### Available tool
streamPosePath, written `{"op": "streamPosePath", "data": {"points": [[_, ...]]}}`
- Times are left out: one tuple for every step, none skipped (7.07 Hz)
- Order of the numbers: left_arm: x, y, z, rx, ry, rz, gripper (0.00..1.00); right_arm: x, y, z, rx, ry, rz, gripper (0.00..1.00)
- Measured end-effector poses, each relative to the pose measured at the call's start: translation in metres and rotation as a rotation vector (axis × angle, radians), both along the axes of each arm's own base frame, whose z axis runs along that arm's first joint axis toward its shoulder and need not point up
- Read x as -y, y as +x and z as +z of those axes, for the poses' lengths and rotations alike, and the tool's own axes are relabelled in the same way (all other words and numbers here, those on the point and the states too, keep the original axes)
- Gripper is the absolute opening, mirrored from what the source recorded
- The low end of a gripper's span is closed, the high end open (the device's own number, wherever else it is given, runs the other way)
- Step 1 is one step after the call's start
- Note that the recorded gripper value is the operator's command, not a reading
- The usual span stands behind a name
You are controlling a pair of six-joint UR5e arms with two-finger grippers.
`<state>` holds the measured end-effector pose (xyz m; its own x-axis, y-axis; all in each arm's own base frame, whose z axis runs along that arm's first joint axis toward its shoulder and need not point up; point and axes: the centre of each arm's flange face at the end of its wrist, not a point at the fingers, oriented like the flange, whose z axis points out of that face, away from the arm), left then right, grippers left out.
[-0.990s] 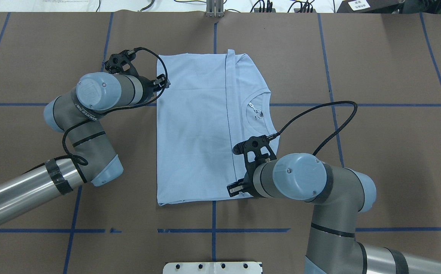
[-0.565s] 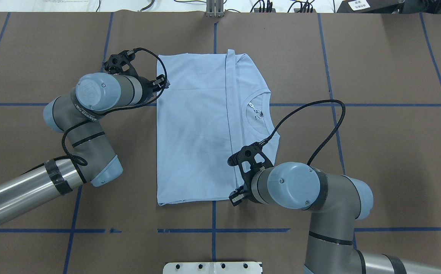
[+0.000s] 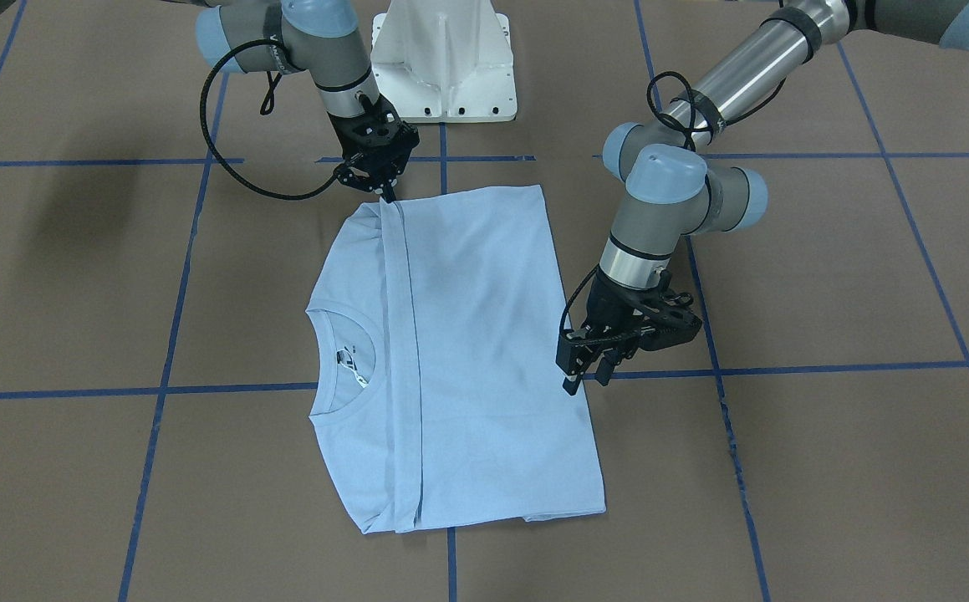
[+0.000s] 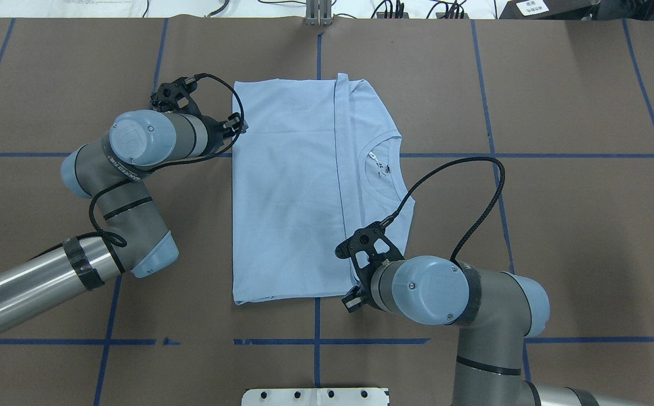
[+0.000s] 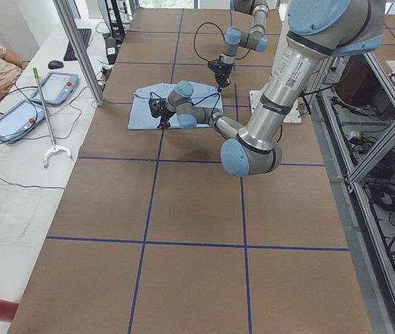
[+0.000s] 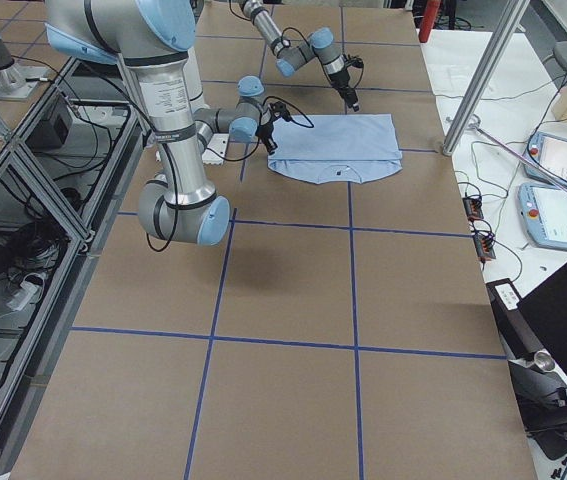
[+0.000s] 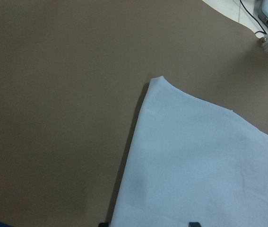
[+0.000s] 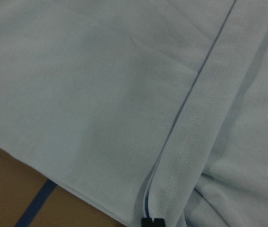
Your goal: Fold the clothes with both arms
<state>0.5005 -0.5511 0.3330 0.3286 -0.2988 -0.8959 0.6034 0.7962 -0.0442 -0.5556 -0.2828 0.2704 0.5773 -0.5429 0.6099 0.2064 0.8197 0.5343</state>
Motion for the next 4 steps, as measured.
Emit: {"op": "streamPosePath", "data": {"points": [[0.000, 0.000, 0.000, 0.000, -0.001, 0.000, 0.63, 0.003, 0.002, 0.000, 0.001, 0.002, 0.002, 0.00], [0.000, 0.000, 0.000, 0.000, -0.001, 0.000, 0.63, 0.007, 0.008, -0.001, 0.005, 0.002, 0.005, 0.00], [0.000, 0.000, 0.000, -0.001, 0.000, 0.000, 0.63, 0.008, 0.019, 0.003, 0.006, 0.000, 0.004, 0.00], [0.000, 0.000, -0.003, -0.004, 0.002, 0.000, 0.63, 0.007, 0.034, 0.013, 0.000, -0.004, 0.000, 0.00]]}}
